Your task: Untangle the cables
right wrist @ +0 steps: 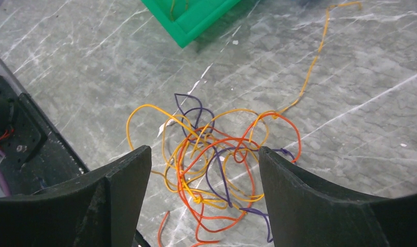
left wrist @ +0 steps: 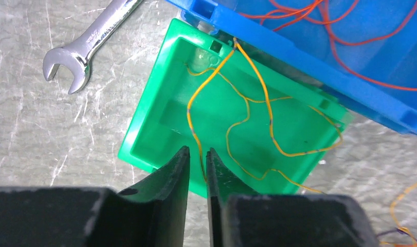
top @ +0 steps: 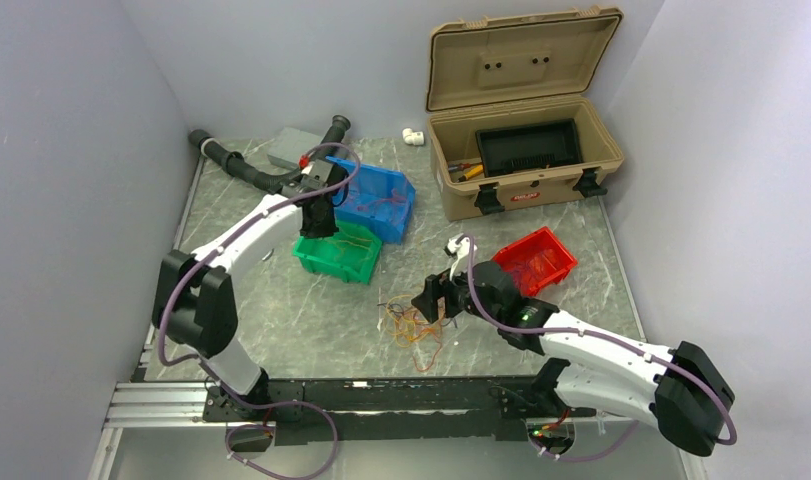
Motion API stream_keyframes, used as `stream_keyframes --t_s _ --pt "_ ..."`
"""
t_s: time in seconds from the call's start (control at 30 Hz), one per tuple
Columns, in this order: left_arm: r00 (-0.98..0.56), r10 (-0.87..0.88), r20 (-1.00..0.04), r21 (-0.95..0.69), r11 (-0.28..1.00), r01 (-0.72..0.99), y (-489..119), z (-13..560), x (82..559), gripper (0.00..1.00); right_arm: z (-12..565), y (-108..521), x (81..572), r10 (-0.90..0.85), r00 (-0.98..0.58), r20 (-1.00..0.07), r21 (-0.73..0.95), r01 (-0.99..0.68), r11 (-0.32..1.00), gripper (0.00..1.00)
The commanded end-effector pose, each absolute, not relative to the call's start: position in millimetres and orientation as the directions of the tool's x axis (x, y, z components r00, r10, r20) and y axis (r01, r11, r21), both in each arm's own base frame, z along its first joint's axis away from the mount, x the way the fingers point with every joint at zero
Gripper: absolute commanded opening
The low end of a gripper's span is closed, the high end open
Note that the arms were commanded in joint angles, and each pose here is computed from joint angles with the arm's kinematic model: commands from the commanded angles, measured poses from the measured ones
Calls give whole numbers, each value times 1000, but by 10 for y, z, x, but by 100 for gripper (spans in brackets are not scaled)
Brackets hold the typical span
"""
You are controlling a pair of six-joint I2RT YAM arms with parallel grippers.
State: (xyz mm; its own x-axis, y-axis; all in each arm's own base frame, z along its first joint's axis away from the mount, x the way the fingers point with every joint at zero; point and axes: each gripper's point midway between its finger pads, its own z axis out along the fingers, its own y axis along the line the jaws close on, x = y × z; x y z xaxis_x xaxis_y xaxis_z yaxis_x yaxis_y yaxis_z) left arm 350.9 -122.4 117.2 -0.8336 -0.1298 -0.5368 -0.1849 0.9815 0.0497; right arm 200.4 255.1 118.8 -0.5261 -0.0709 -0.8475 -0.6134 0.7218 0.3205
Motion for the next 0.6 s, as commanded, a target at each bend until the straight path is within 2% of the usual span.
stream_keyframes --t_s 0.0,0.07,0.37,0.43,0.57 --pt "-809 -110 -577 -1 991 -134 -1282 1395 3483 26 1456 2717 1987 -34 -503 -863 362 -665 653 78" --pt "-805 -108 -583 -3 991 -131 -1275 1429 3466 30 1467 2741 1952 -41 -504 -863 367 -681 633 77" --pt "-803 -99 -588 -13 994 -113 -1303 1432 3476 29 1530 2792 1937 -44 -497 -867 370 -700 610 77" --pt "-803 -99 -588 -14 994 -112 -1309 1415 3491 24 1618 2837 1992 -38 -477 -878 358 -709 608 77" --pt "-798 -96 -595 -3 993 -118 -1290 1380 3515 3 1797 3011 2211 -35 -436 -899 324 -719 615 75"
